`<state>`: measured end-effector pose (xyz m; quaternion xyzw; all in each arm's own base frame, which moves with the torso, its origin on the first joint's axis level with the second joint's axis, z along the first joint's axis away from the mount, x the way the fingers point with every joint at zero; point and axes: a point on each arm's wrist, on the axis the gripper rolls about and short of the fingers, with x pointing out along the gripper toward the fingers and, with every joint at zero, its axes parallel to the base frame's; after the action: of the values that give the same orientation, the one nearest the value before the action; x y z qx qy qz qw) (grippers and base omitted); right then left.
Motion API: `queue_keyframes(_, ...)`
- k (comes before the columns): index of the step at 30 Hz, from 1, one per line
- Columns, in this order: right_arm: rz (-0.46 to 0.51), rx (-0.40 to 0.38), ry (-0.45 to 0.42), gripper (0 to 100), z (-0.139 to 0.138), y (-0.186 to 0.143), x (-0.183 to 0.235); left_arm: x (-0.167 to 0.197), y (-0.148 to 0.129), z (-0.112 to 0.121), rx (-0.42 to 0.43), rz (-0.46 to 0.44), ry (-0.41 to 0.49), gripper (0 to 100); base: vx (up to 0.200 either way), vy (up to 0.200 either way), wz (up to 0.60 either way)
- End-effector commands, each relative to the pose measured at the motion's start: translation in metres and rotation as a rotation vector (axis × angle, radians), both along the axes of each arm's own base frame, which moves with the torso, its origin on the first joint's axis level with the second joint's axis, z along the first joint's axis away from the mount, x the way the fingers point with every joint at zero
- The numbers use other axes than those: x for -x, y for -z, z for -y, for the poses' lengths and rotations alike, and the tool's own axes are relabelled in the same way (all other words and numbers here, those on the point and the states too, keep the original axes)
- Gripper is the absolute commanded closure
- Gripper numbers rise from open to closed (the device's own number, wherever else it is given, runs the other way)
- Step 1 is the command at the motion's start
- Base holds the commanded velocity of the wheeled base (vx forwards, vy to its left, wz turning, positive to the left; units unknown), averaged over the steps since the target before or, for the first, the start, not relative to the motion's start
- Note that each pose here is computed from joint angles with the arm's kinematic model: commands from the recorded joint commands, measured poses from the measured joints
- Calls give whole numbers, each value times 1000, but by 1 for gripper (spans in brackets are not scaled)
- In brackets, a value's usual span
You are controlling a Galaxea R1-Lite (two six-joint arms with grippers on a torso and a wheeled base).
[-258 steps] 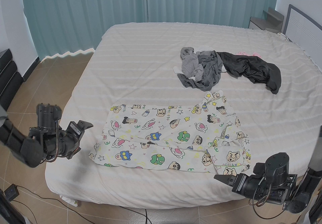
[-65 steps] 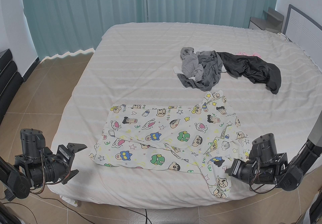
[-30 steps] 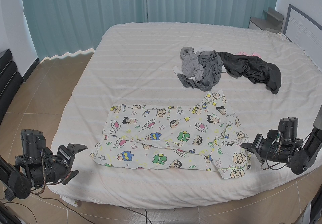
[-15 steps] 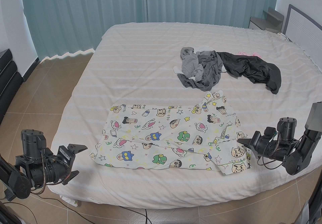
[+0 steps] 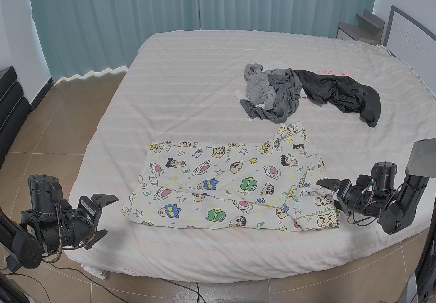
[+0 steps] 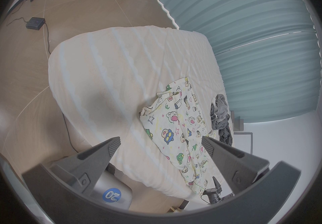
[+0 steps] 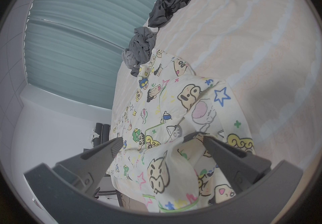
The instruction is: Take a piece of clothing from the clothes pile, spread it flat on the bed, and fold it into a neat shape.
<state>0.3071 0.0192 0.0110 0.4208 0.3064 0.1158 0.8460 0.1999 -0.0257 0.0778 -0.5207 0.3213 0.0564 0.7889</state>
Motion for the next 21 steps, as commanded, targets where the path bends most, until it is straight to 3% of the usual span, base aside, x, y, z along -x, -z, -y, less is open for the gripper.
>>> queue_keyframes(1, -2, -1, 26, 0, 8, 1, -1, -1, 2, 0, -1, -7, 0, 0, 0, 0, 0)
queue_keyframes(7, 43, -10, 87, 0, 25, -17, 3, -1, 2, 0, -1, -7, 0, 0, 0, 0, 0)
queue_keyframes(13, 108, -15, 86, 0, 23, -48, 25, -1, 2, 0, -1, -7, 0, 0, 0, 0, 0)
queue_keyframes(15, 133, -18, 61, 0, 15, -60, 37, -1, 1, 0, 0, -5, 0, 0, 0, 0, 0)
queue_keyframes(21, 171, -40, -145, 0, -35, -89, 72, -1, 1, 0, 1, -6, -1, 0, 0, 0, 0)
